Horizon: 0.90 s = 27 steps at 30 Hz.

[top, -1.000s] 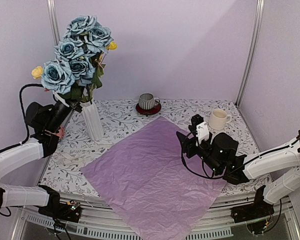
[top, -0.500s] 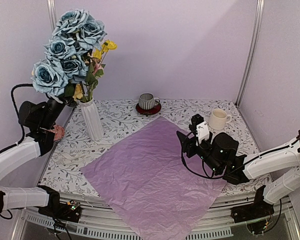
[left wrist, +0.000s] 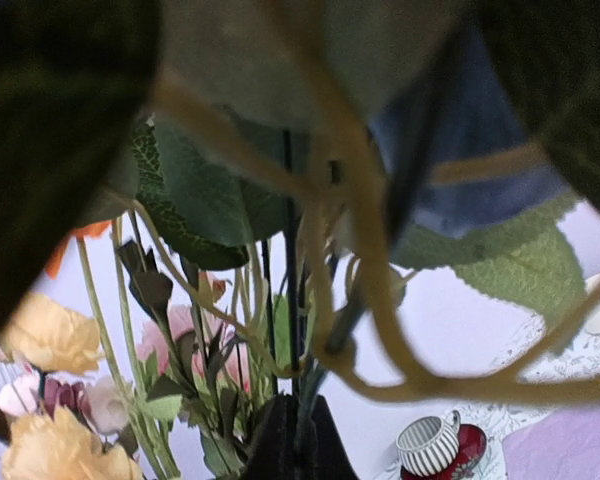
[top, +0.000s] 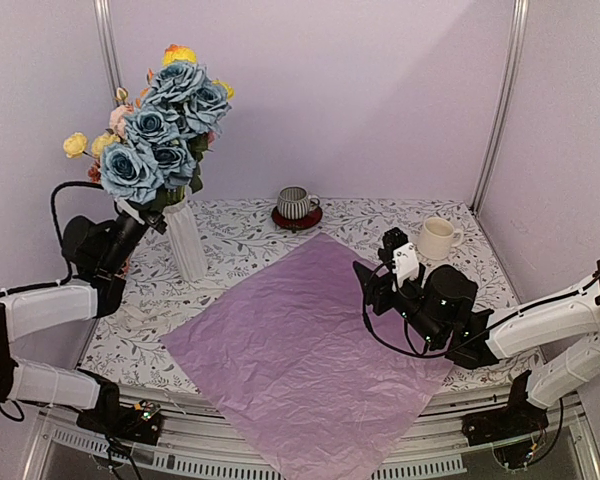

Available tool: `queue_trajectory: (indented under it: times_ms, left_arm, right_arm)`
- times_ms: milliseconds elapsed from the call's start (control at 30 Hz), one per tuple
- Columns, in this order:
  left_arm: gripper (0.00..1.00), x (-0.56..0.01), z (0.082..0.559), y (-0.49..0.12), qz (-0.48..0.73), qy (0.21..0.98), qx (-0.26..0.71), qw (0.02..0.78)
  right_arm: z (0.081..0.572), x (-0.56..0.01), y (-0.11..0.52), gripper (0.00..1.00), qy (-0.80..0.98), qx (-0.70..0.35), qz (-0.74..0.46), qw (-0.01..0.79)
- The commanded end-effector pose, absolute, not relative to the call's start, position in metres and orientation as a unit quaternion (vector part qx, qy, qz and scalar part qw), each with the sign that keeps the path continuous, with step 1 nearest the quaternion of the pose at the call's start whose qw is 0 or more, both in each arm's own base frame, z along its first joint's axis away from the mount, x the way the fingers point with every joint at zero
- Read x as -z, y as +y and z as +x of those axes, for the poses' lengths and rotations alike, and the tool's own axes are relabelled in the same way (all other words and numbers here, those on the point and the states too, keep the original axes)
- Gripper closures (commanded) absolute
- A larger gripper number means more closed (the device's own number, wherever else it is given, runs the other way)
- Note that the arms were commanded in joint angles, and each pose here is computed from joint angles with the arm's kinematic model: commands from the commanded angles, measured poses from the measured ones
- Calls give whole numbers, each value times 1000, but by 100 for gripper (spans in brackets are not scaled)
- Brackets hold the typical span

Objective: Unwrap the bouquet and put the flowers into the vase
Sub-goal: Place the fake flower in the vase.

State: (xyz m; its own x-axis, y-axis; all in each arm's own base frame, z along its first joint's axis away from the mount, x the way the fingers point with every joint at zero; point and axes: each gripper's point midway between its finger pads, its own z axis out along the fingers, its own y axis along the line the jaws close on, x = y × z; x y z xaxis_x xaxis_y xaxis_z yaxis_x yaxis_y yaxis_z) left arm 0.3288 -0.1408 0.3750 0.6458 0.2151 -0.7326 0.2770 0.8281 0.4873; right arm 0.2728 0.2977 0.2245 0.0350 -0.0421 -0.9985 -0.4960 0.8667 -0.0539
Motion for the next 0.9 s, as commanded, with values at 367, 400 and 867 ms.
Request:
queue_trajectory:
  times_ms: [367,400,867]
  left_arm:
    - [100,-345,344,-117,227,471,2,852]
    - [100,-341,346,-114,221,479,3,849]
    - [100,-298,344,-108,199,527,25,826]
  right_arm:
    - [273,-231,294,42,668,-165,-190,700]
    - [273,-231,295,42,668,-165,-192,700]
    - [273,-228,298,41,671,-167,-196,695]
